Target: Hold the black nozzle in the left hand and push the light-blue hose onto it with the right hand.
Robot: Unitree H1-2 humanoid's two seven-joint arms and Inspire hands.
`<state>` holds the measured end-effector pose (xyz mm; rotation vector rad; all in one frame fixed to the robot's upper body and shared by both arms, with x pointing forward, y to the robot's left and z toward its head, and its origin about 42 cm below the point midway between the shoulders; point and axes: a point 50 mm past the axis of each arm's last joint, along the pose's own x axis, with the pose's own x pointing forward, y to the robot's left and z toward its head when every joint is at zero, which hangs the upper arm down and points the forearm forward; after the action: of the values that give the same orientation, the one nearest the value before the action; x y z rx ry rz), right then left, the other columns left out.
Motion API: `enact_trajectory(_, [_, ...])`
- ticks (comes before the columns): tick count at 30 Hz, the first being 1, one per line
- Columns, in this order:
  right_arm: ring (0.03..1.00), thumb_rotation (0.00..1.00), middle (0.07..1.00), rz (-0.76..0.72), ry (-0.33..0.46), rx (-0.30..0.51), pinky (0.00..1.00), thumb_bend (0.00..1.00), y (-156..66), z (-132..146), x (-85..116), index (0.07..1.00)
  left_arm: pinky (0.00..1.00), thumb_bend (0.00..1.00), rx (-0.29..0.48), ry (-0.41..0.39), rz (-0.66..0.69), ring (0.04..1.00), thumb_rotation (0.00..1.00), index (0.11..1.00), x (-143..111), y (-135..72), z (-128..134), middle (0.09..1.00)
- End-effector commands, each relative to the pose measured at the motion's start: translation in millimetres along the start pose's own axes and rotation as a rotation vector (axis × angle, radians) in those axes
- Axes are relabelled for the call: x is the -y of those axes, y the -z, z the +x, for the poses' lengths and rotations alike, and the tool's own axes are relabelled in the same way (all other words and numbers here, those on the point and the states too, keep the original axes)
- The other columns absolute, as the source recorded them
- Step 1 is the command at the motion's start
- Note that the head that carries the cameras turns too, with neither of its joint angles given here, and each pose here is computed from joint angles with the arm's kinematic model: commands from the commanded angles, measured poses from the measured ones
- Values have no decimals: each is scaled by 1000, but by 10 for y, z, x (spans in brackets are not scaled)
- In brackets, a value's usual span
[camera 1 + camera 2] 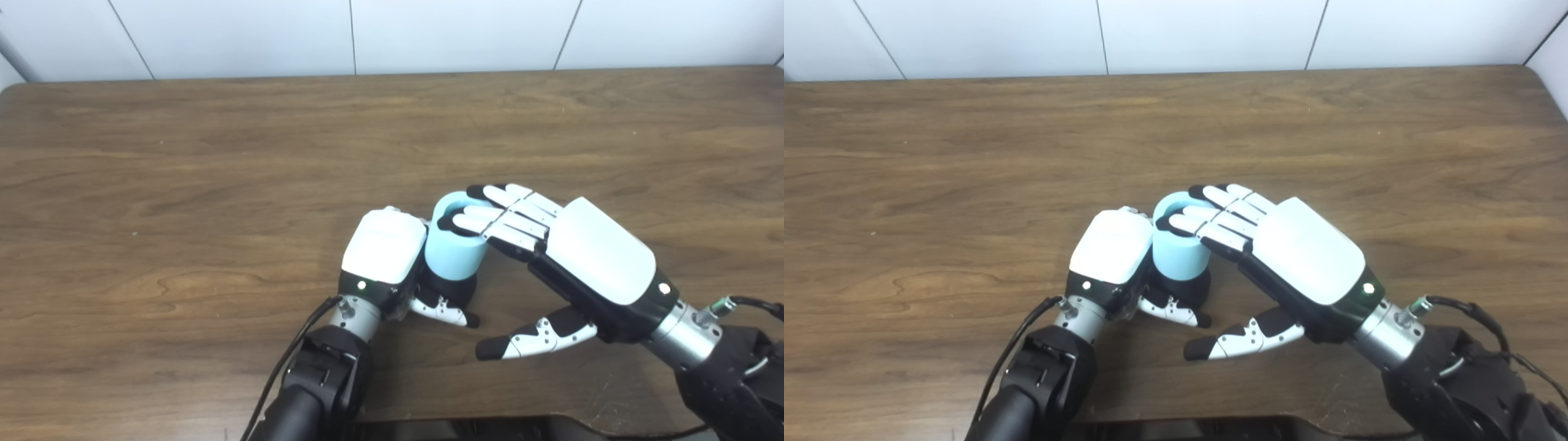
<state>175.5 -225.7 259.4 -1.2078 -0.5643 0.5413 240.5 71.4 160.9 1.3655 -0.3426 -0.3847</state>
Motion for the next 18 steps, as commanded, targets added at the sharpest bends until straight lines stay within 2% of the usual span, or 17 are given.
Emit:
enact_trajectory(1, [870, 923, 851, 28, -296, -67, 903, 555, 130, -139, -365, 828, 745, 521, 0, -4, 16, 604, 0, 463, -28, -37, -7, 525])
enact_trajectory(18, [869, 941, 854, 39, -309, -65, 925, 557, 141, -118, -426, 835, 756, 521, 0, -3, 15, 605, 0, 462, -36, -43, -7, 524])
